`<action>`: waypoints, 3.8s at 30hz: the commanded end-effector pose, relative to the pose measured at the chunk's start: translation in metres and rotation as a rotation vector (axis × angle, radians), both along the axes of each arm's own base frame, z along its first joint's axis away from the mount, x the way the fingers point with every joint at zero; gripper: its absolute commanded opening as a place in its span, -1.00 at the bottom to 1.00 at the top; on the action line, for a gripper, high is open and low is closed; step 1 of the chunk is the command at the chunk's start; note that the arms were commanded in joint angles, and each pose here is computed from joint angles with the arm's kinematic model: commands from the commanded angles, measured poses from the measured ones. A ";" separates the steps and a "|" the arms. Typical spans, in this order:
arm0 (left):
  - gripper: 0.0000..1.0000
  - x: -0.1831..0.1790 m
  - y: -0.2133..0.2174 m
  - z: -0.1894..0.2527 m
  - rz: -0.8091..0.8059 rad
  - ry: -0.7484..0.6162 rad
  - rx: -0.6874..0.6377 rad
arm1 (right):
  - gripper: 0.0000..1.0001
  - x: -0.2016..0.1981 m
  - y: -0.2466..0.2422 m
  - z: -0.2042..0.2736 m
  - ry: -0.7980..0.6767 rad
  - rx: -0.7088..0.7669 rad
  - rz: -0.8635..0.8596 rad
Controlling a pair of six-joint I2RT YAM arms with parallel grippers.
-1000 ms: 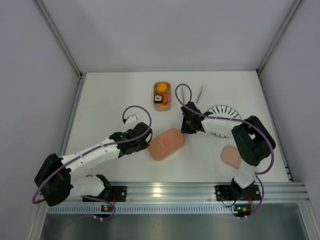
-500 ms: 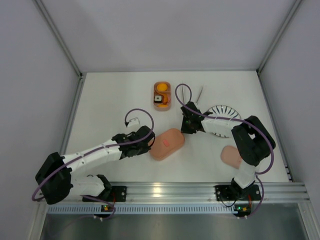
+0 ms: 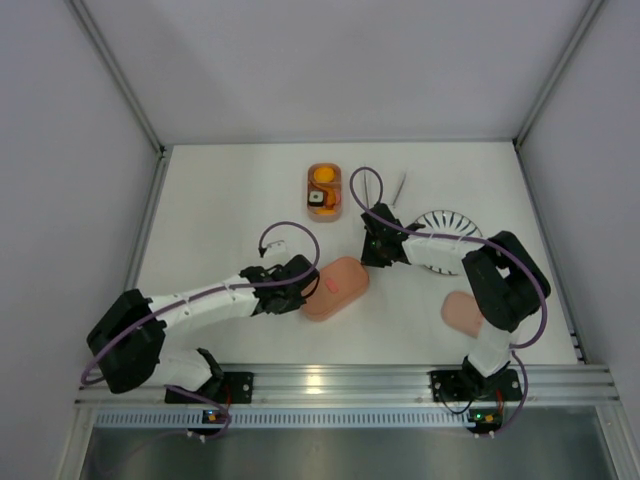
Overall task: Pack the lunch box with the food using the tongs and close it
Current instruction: Close the box lid on the packing box.
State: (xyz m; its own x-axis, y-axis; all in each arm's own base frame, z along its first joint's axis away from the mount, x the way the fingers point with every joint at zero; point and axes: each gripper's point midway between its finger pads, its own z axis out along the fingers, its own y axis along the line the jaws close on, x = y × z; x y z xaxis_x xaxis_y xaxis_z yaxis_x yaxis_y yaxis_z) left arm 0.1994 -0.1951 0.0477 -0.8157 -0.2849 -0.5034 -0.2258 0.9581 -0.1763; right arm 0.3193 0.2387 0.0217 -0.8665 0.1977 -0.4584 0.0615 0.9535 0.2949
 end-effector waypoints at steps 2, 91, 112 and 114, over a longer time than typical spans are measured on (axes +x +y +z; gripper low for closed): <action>-1.00 0.013 -0.017 0.008 -0.013 -0.029 -0.021 | -0.72 0.003 0.003 -0.007 0.009 0.012 0.000; -0.81 0.042 -0.047 -0.022 -0.117 0.034 0.081 | -0.72 -0.062 0.051 0.145 -0.192 0.347 0.197; -0.80 0.040 -0.042 -0.013 -0.107 0.019 0.073 | -0.77 -0.101 0.081 0.012 0.029 0.277 0.157; -0.80 0.039 -0.042 -0.013 -0.107 0.020 0.074 | -0.77 -0.099 0.081 0.020 0.013 0.279 0.155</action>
